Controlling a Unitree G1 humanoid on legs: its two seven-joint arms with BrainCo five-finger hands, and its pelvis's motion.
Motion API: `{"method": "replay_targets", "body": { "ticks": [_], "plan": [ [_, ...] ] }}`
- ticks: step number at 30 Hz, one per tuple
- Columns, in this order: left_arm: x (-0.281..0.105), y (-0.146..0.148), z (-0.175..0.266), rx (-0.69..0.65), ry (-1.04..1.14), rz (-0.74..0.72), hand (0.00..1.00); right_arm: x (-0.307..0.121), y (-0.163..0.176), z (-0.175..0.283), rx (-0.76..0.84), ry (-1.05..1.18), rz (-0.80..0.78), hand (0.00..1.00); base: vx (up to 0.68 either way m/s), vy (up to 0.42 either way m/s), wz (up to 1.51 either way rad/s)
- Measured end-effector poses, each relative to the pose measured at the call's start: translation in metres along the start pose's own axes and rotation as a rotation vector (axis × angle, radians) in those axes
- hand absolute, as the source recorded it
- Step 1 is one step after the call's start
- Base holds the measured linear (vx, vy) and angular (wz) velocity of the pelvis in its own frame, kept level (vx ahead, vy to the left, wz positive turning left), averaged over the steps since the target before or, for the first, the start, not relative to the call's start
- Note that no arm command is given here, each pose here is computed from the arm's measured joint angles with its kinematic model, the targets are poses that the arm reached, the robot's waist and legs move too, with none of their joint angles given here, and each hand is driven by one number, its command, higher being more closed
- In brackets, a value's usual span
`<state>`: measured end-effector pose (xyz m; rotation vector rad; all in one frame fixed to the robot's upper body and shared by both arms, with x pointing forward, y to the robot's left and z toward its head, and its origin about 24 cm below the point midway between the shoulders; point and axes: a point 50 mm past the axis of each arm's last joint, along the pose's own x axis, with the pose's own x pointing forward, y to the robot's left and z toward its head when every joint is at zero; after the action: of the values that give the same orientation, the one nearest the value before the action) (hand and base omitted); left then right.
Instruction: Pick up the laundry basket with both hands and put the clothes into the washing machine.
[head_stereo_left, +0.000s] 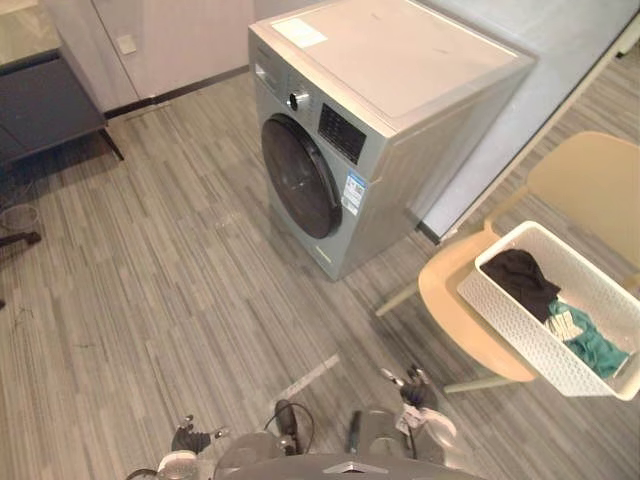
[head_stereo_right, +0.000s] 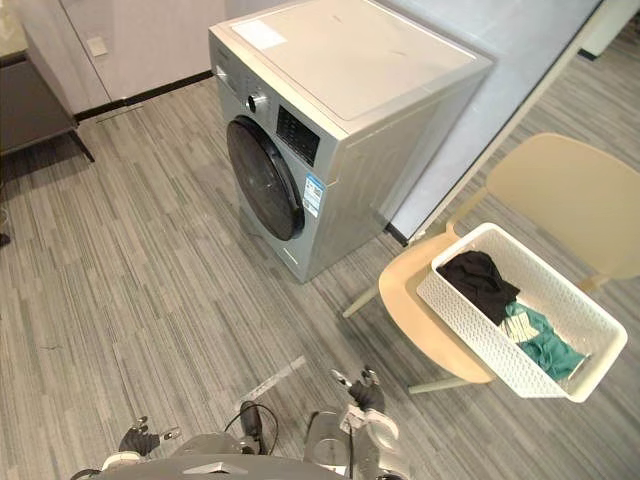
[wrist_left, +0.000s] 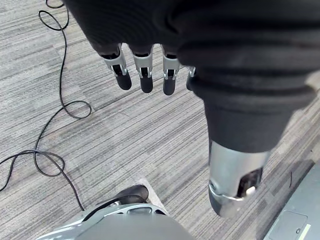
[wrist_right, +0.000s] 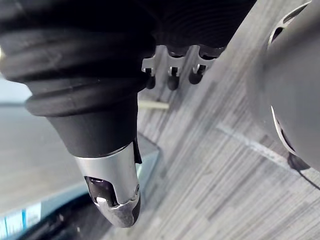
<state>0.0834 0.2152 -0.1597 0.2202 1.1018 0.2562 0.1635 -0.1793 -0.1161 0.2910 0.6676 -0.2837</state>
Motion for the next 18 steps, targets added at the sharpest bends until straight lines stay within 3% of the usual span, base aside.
{"method": "replay_targets", "body": {
  "ticks": [6, 8, 11, 18],
  "plan": [
    [0.001, -0.006, 0.007, -0.010, -0.012, -0.012, 0.00, -0.001, 0.016, 0.005, -0.160, -0.035, 0.080, 0.00, 0.29, 0.001, 0.25],
    [0.002, -0.003, 0.016, -0.087, -0.036, 0.005, 0.00, -0.004, 0.023, 0.012, -0.169, -0.077, 0.111, 0.00, 0.36, -0.089, 0.07],
    [-0.003, -0.012, 0.008, -0.196, -0.020, 0.012, 0.00, -0.007, 0.037, 0.027, -0.207, -0.159, 0.179, 0.00, 0.35, -0.069, -0.84],
    [-0.003, 0.001, 0.010, -0.197, -0.057, 0.054, 0.00, -0.029, 0.092, 0.108, -0.198, -0.541, 0.385, 0.00, 0.34, 0.141, -1.04]
  ]
}}
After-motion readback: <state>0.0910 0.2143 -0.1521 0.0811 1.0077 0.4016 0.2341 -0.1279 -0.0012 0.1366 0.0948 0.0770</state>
